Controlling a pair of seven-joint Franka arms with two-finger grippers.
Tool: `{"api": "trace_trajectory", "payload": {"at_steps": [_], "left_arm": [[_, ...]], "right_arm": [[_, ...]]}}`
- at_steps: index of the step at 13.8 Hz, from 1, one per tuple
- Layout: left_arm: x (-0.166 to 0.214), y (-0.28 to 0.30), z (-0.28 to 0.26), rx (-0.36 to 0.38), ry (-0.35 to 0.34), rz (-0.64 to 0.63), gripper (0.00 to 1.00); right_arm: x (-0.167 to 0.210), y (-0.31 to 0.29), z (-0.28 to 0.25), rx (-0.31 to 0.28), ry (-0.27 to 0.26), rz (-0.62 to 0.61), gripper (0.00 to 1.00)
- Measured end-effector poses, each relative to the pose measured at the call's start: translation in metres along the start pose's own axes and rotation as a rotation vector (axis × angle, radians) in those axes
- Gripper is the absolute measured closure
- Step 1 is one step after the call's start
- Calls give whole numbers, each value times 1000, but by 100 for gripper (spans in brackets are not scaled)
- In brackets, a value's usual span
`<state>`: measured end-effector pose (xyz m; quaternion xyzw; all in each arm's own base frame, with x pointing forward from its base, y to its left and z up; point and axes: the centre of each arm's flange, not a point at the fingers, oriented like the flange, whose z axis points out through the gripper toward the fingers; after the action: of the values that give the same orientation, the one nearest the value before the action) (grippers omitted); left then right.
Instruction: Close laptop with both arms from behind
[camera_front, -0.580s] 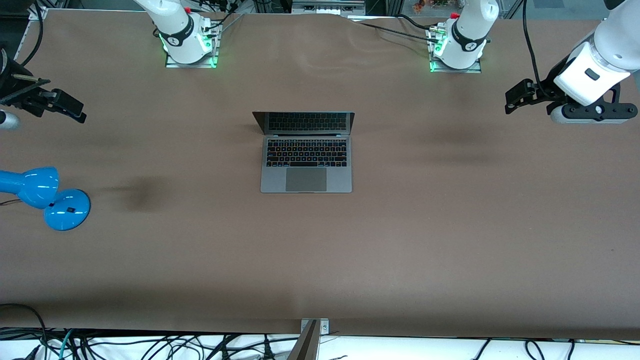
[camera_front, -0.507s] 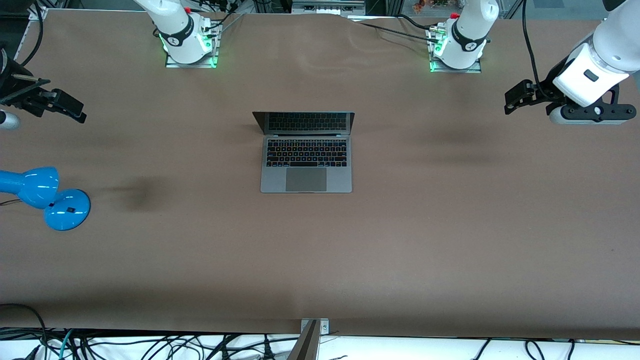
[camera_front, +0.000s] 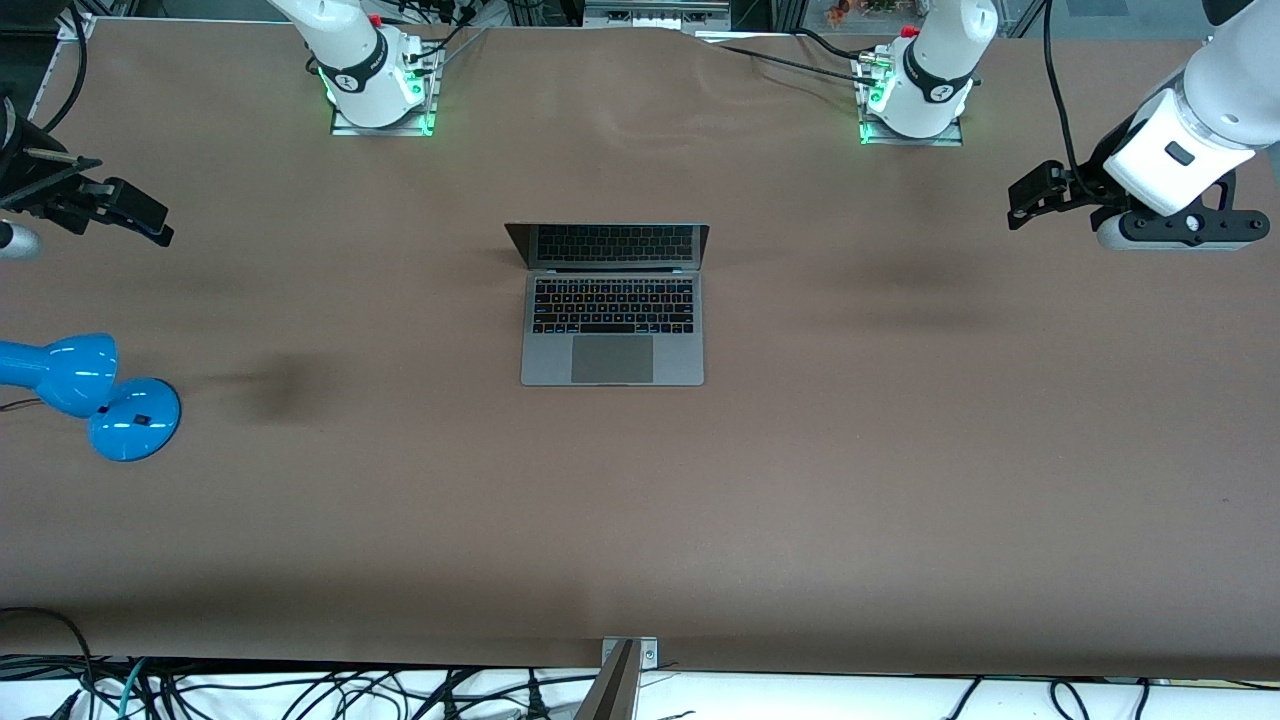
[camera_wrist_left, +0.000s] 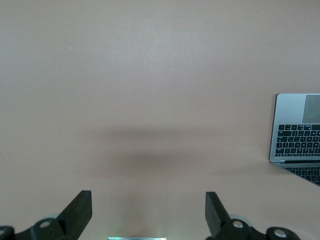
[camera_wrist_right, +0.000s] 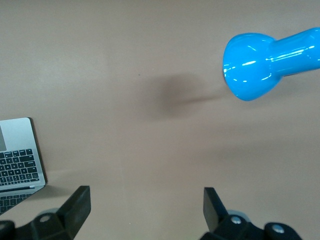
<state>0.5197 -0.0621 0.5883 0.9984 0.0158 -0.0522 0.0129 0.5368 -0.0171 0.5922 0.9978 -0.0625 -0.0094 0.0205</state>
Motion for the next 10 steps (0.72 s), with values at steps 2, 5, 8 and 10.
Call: {"api": "trace_trajectory", "payload": {"at_steps": [2,5,8,10], "left_arm": [[-2,3,2,-24,-19,1,0],[-4,8,8,-64,-47,3,0],[-6,20,14,-79,-64,20,0],[-6,31,20,-94,-80,36,0]], "right_arm": [[0,0,0,0,0,0,0],[0,0,0,0,0,-5,0],[0,-1,0,0,0,-29,0],[0,-1,0,0,0,-37,0]]}}
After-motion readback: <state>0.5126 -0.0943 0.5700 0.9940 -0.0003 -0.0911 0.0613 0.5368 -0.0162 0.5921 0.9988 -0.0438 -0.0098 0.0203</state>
